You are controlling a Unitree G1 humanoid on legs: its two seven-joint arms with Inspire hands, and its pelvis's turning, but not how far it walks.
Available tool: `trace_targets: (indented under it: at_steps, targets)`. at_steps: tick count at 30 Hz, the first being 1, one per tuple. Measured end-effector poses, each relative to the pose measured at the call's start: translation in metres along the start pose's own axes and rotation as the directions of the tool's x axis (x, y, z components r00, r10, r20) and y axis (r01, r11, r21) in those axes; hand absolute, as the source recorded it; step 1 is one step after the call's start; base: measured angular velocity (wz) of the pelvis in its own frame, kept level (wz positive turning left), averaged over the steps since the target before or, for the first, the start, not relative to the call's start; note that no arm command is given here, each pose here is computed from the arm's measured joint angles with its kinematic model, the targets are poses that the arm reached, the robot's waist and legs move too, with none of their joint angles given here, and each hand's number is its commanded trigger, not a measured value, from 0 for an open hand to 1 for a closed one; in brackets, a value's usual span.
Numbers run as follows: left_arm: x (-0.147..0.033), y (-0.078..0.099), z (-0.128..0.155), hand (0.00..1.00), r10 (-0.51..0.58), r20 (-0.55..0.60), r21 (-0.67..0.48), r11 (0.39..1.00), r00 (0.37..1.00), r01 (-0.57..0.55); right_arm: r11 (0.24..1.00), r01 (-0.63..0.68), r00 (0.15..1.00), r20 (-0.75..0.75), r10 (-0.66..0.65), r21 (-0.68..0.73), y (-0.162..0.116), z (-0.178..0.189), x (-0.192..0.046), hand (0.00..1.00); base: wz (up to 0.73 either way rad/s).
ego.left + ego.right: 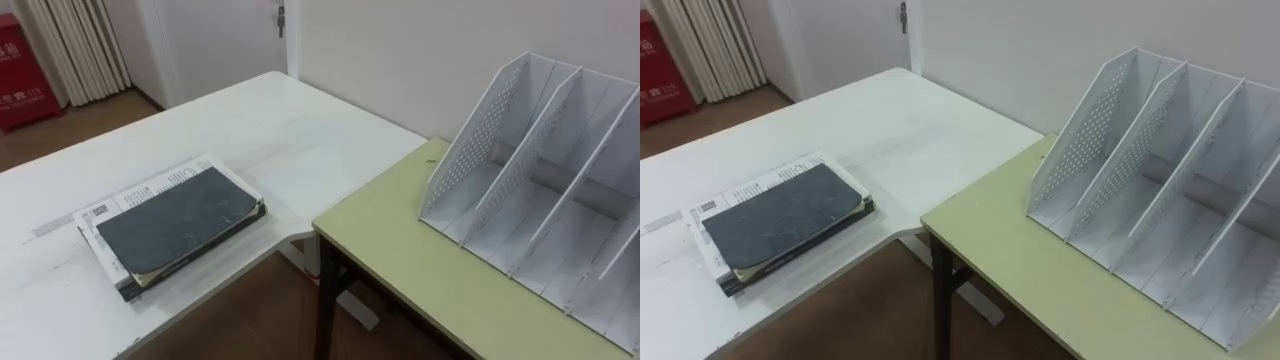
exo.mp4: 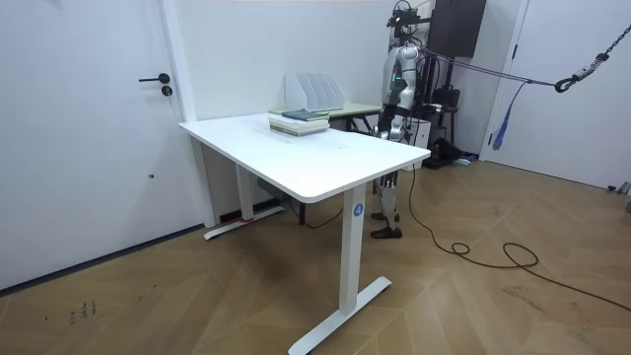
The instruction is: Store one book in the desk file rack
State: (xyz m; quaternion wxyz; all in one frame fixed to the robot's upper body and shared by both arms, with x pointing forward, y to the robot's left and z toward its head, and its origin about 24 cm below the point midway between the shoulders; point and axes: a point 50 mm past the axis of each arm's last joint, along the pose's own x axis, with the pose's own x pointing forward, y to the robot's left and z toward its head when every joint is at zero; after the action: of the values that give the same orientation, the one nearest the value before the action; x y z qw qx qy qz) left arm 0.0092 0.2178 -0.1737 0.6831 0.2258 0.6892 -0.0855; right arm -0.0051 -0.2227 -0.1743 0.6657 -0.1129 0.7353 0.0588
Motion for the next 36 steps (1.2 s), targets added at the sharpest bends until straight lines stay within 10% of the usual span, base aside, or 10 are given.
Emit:
trace_targets:
  at_steps: [36]
  targets:
    - [-0.003,0.014,0.022,0.00,0.070,0.097,0.052,0.996,0.993,-0.075,0.999,0.044,0.998,0.041,-0.043,-0.030,-0.005,0.006,-0.001,0.00,0.00]
